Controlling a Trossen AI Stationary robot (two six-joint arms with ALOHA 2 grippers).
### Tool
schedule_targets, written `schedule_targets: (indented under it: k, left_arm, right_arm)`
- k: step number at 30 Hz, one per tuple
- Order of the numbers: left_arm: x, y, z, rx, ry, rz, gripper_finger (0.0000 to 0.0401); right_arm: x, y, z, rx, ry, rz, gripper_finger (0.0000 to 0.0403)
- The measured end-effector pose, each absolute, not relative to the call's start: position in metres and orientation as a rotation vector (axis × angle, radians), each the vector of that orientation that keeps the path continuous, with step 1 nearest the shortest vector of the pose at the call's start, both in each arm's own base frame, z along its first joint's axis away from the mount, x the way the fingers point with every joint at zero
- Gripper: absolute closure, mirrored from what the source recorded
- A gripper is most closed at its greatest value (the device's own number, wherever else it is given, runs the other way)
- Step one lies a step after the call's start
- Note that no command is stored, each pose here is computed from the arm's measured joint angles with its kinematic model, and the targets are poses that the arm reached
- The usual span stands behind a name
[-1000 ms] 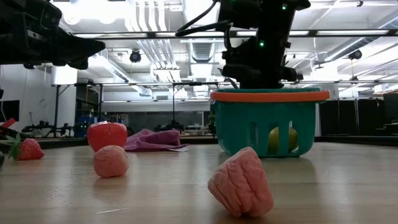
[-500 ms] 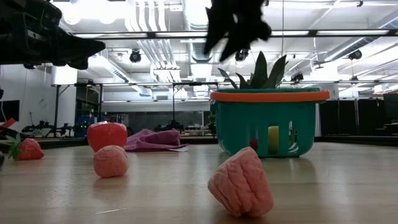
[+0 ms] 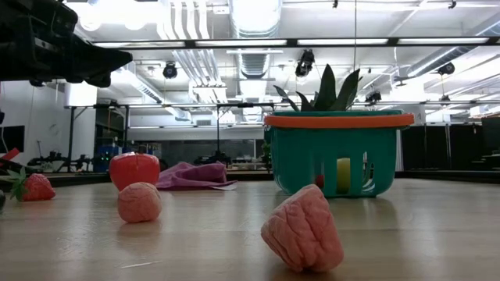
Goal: Pick and placing Produce into tupperware
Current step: Put the bottom pink peach into the blue basket
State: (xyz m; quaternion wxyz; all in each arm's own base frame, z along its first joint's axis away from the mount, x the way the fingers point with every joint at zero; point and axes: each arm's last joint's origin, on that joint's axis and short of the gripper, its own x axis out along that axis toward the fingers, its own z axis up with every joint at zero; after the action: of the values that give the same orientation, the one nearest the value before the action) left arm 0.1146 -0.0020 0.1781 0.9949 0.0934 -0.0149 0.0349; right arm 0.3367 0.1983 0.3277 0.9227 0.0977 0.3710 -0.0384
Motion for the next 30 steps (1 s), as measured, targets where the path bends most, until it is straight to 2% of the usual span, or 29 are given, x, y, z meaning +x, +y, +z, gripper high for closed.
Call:
schedule_targets:
  k: [9,17,30]
  left_arm:
    - [0.115,-0.002,0.178,0.187,-0.031,0.07,0.0401]
    - [0.115,-0.002,0.178,0.186,-0.031,0.07,0.0401]
    - [0.115,-0.002,0.178,0.184,-0.03,0.07,0.0401]
  right_arm:
    - [0.316,0.246,0.314,0.157,0.773,0.037,0.0067]
    - [0.319,0.26,0.291,0.185,0.788,-0.034,0.0074]
    - [0.343,0.281,0.2,0.161,0.942,-0.164,0.0074]
